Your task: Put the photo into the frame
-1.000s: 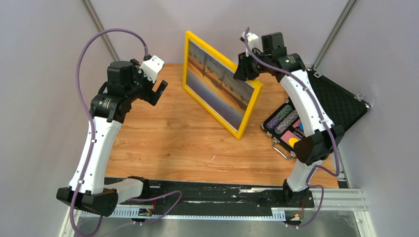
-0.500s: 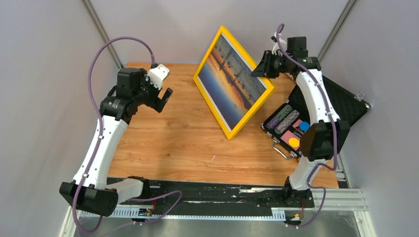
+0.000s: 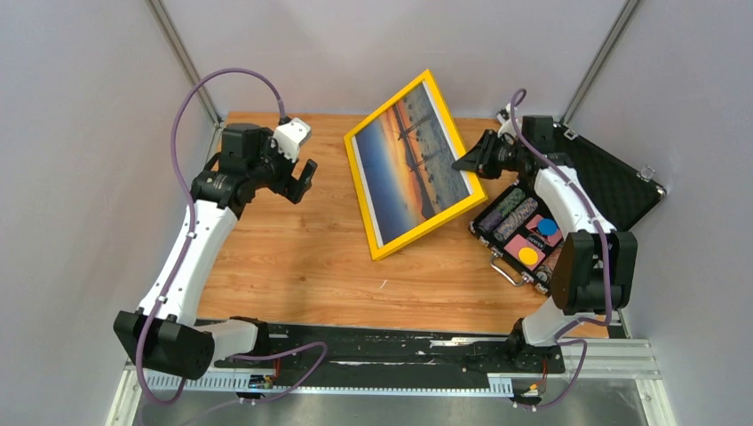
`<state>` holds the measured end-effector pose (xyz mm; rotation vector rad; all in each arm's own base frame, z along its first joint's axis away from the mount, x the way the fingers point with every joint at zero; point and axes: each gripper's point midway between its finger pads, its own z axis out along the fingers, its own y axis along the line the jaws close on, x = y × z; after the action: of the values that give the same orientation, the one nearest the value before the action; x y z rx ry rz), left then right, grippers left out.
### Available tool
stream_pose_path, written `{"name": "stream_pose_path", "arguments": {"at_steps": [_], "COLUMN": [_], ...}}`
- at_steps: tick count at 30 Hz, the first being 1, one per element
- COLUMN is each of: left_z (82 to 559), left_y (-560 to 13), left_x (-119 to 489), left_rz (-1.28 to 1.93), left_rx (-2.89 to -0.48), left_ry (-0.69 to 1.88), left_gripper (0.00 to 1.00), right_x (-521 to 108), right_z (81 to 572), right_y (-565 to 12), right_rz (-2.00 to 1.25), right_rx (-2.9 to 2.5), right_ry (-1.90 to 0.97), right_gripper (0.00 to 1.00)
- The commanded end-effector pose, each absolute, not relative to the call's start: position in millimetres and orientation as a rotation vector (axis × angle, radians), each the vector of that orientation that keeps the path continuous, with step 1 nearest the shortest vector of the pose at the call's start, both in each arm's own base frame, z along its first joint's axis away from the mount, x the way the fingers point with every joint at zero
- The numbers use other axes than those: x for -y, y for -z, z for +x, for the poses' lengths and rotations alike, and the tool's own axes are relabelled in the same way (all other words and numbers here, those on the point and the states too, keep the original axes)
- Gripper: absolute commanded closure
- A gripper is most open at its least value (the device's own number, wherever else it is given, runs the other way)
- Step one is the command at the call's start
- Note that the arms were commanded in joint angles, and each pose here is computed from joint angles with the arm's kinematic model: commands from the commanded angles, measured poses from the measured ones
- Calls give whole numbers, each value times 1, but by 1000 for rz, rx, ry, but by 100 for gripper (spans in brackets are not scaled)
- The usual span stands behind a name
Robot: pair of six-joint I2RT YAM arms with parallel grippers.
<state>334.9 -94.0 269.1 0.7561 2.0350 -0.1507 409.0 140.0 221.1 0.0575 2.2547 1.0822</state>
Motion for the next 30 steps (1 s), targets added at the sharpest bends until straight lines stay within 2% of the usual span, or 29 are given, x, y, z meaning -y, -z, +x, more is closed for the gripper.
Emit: {"name": "stream_pose_path", "arguments": {"at_steps": [1, 4, 9, 19, 25, 30], "left_z": [344, 348, 355, 364, 367, 370], "left_y": [-263, -250, -231, -214, -209, -200], "left_x": [104, 108, 112, 115, 115, 116], "left_rz": [712, 708, 707, 712, 729, 741], "left_rx": [-2029, -2058, -2096, -2121, -2119, -2135], "left_ry": [230, 259, 290, 298, 297, 299], "left_gripper": [0, 0, 0, 0, 0, 0], "right_x": [-154, -154, -158, -193, -202, -207], "right_z": [399, 386, 368, 349, 341, 332], "right_y": [-221, -192, -148, -89, -59, -41], "right_rz": [39, 113, 196, 142, 134, 133], "right_rx": [-2114, -2115, -2153, -2312, -2380, -2423], "right_ry": [-1191, -1216, -1215, -1269, -1327, -1368], "right_gripper": [100, 99, 91, 65, 63, 55]}}
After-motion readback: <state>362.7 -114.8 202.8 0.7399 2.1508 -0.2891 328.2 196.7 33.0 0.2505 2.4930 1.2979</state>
